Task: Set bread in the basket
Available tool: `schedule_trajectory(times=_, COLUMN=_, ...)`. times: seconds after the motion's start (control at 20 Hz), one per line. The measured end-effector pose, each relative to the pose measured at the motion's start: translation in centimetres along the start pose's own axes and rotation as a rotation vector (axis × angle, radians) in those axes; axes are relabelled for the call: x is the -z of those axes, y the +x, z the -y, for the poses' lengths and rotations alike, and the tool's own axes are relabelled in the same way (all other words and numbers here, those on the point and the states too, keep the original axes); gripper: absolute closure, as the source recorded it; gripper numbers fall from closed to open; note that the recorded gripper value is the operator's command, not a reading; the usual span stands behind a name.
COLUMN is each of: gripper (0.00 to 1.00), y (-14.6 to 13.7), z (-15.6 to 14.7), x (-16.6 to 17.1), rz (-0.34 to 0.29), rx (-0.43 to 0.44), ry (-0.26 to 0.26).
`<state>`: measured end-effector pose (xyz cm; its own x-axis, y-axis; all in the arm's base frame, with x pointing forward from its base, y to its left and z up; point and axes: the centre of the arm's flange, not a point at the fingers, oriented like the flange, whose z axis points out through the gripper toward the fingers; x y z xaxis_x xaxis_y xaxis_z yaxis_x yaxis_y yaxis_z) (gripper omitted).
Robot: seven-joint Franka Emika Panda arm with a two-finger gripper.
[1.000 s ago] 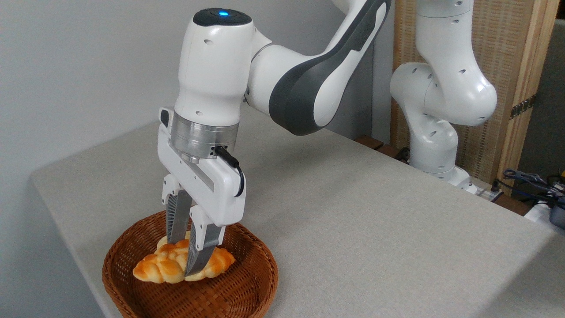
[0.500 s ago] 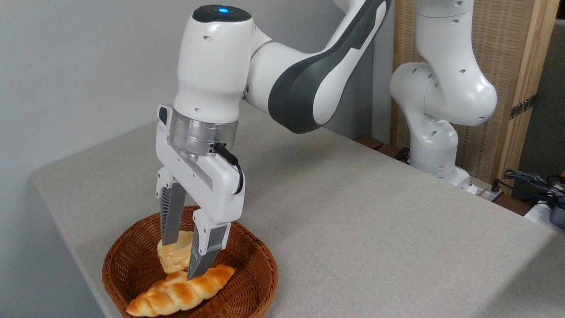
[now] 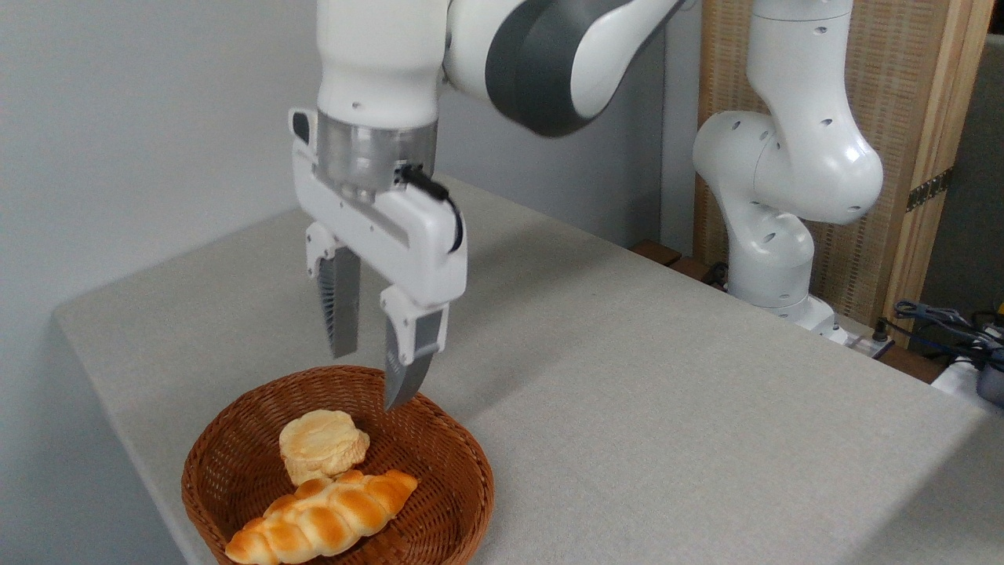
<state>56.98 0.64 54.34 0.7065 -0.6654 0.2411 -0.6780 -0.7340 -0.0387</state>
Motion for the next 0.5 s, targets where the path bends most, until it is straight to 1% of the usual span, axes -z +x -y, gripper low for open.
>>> schedule_trajectory(times=0.05, gripper=0.00, y=-0.3, z=-0.4, x=0.5, rz=0.019, rx=0.003, ry=-0.011)
schedule_trajectory(times=0.15, gripper=0.00, y=-0.8, z=-0.9, x=1.2, rz=0.059, rx=-0.003, ry=-0.015)
schedule_trajectory(times=0.3, gripper=0.00, y=-1.5, z=-1.4, x=1.2, rz=0.127, rx=-0.015, ry=-0.036)
schedule_trajectory(times=0.4, gripper=0.00, y=-1.6, z=-1.5, x=1.1, rz=0.152, rx=-0.026, ry=-0.031)
schedule_trajectory(times=0.5, gripper=0.00, y=-1.3, z=-1.9, x=1.0, rz=0.164, rx=-0.042, ry=-0.022)
